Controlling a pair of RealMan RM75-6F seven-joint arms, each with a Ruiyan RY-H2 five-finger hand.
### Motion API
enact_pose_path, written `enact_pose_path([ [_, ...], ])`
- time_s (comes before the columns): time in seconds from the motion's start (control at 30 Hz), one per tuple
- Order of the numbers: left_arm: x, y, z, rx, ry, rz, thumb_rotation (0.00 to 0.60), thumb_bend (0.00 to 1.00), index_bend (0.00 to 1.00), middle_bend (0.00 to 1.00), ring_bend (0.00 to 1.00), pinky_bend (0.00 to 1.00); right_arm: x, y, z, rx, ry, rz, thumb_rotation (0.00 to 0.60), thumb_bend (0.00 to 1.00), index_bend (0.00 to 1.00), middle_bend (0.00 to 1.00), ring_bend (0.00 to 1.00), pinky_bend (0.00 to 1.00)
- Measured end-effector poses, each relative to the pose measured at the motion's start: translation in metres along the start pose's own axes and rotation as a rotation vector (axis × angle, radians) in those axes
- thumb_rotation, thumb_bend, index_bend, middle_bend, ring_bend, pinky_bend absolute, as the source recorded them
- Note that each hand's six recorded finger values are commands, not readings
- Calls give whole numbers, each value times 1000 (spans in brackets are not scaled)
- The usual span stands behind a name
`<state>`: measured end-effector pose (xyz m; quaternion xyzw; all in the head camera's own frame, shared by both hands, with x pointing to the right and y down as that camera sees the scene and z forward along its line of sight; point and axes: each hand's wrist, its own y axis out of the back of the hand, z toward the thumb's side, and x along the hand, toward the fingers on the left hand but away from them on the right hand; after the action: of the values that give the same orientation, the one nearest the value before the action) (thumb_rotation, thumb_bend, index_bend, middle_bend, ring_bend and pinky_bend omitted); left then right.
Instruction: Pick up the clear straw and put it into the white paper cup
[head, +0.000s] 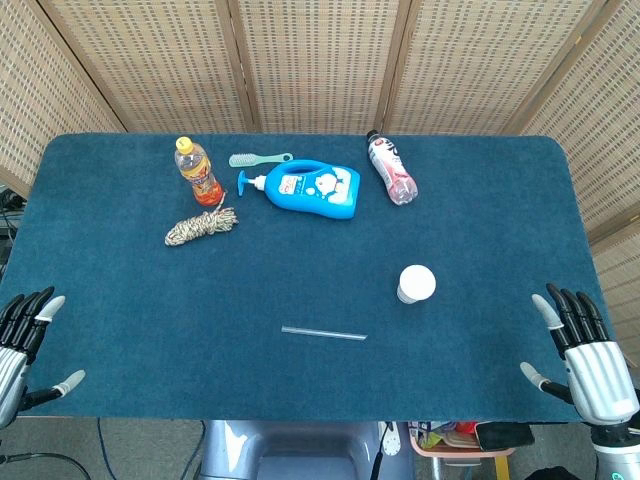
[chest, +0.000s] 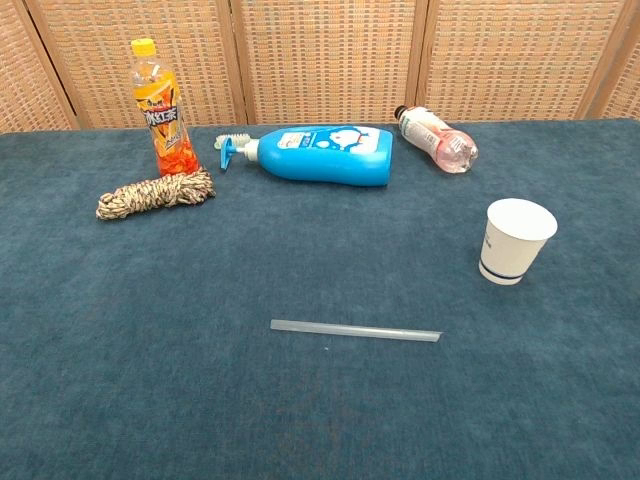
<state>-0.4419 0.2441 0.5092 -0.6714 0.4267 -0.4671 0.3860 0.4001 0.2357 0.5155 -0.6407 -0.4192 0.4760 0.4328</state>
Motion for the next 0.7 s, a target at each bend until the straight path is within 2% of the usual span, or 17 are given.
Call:
enact_pose_path([
  [0.23, 1, 0, -1, 2, 4, -2, 600, 109, 0, 0, 0, 0, -1, -5, 4, -9, 16, 29, 600, 0, 0, 0, 0, 0],
  [0.5, 4, 3, -4, -5, 13, 9, 600, 109, 0, 0, 0, 0, -14, -13, 23, -25, 82, 83, 600, 0, 7, 0, 0, 0],
  [0.57, 4, 2, -4, -6, 12, 3, 600, 109, 0, 0, 0, 0, -21, -14, 32, -28, 112, 102, 600, 0, 36, 0, 0, 0],
  [0.7, 6, 1, -4, -10, 12, -3, 600, 109, 0, 0, 0, 0, -43, -19, 59, -44, 197, 185, 600, 0, 130, 0, 0, 0],
])
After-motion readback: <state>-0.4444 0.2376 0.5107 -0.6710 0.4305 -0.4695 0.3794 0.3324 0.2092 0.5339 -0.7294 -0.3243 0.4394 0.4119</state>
